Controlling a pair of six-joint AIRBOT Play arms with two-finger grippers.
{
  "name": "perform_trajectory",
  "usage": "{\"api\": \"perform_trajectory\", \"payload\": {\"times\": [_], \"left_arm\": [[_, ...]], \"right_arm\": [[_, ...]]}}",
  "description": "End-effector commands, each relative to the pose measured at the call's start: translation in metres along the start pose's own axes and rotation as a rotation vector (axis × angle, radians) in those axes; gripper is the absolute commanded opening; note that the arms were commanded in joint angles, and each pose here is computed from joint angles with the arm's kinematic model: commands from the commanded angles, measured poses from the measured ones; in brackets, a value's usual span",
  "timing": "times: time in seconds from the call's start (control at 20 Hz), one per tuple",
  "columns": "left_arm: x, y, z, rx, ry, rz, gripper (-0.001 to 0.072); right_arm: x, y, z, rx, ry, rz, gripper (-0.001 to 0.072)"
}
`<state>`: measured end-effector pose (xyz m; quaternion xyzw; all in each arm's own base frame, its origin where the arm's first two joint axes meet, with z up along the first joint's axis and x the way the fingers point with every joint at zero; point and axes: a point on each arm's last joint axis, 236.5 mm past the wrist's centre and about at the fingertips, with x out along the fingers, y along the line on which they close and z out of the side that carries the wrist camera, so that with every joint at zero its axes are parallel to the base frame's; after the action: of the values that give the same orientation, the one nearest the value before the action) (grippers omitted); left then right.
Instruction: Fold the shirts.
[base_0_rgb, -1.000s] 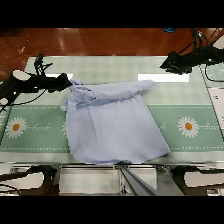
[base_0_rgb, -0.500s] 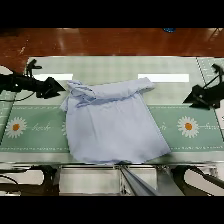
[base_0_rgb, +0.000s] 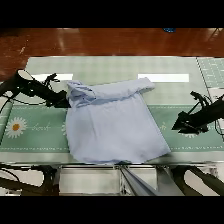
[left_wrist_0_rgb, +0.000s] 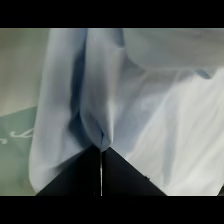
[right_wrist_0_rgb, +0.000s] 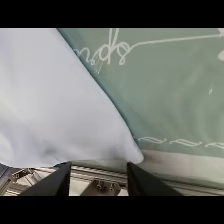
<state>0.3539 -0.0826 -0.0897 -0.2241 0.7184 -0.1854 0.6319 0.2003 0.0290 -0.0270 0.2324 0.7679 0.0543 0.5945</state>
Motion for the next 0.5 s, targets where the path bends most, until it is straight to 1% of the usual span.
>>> {"api": "perform_trajectory", "payload": {"times": [0.0,0.2,0.45], "left_arm": [[0.008,0.004,0.001,0.031,0.009,0.032,0.0026],[0.008,0.004,0.002,0.04,0.005,0.033,0.0025],[0.008,0.004,0.002,0.039,0.002,0.034,0.0025]], "right_arm": [[0.016,-0.006,-0.019,0.025,0.072,-0.005,0.0403],[0.031,-0.035,-0.034,0.045,0.125,-0.103,0.0404],[0.053,-0.03,-0.036,0.07,0.215,-0.043,0.0404]]}}
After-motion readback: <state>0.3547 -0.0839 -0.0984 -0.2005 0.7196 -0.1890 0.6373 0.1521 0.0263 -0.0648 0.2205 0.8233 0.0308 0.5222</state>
